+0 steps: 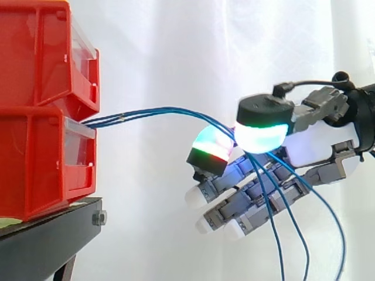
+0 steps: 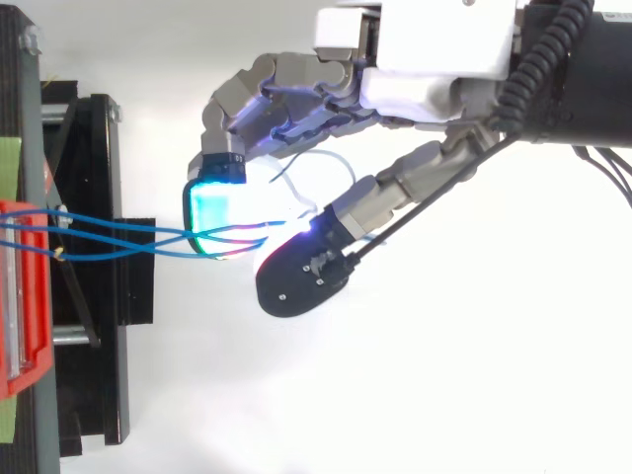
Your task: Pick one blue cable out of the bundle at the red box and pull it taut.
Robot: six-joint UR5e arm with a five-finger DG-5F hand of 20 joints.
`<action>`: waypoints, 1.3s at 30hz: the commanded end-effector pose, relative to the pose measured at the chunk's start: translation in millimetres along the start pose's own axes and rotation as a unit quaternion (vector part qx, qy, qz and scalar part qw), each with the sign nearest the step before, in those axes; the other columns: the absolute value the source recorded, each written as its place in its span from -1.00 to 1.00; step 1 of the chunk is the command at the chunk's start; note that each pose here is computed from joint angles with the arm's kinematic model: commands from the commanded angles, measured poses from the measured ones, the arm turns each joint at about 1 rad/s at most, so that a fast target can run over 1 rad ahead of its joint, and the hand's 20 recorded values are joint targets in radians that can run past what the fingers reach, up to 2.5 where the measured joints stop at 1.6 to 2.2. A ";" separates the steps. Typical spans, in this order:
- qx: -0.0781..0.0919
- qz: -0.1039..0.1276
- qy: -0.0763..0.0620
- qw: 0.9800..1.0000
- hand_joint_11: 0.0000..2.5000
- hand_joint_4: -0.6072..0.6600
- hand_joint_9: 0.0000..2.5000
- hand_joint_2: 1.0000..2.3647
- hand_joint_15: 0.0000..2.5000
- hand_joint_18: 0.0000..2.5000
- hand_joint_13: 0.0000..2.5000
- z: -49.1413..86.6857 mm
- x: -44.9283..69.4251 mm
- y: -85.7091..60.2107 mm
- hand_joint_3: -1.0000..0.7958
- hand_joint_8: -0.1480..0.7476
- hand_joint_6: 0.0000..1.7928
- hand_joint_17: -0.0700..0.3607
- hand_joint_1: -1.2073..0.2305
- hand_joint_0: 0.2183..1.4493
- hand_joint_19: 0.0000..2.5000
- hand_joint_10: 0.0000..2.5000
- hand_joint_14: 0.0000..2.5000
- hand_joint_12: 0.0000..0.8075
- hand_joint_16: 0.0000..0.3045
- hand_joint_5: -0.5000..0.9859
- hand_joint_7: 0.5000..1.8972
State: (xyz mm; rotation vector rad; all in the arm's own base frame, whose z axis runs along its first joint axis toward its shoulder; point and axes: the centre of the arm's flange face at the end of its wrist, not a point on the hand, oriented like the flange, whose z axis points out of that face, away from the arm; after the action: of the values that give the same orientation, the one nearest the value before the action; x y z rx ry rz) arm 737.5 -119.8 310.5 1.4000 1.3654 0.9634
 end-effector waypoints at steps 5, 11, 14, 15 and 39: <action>0.000 0.000 0.000 1.000 -0.85 -0.19 -0.65 -0.99 -1.00 -0.86 -0.95 0.0 0.0 0.3 -0.38 -0.22 -0.05 -0.10 -0.68 -0.11 -0.95 -1.00 -1.00 -0.12 -0.64 -0.57 -0.42; 0.000 0.000 0.000 1.000 -0.85 -0.13 -0.65 -0.99 -1.00 -0.87 -0.95 0.0 0.0 0.3 -0.40 -0.22 -0.05 -0.11 -0.66 -0.16 -0.94 -1.00 -1.00 -0.13 -0.64 -0.57 -0.42; 0.000 0.000 0.000 1.000 -0.85 -0.13 -0.66 -1.00 -1.00 -0.87 -0.96 0.0 0.0 0.3 -0.39 -0.22 -0.05 -0.11 -0.65 -0.17 -0.94 -1.00 -1.00 -0.13 -0.64 -0.57 -0.42; 0.000 0.000 0.000 1.000 -0.85 -0.12 -0.66 -1.00 -1.00 -0.87 -0.96 0.0 0.0 0.3 -0.39 -0.22 -0.05 -0.11 -0.65 -0.17 -0.93 -1.00 -1.00 -0.13 -0.64 -0.57 -0.41; 0.000 -0.002 0.001 1.000 -0.84 -0.01 -0.60 -1.00 -1.00 -0.88 -0.95 0.1 1.2 0.4 -0.44 -0.09 -0.09 -0.05 -0.32 -0.54 -0.90 -1.00 -1.00 -0.06 -0.61 -0.52 -0.37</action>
State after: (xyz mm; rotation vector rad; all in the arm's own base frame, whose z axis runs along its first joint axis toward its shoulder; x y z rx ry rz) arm 737.8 -118.7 310.7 1.3956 1.3688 0.9638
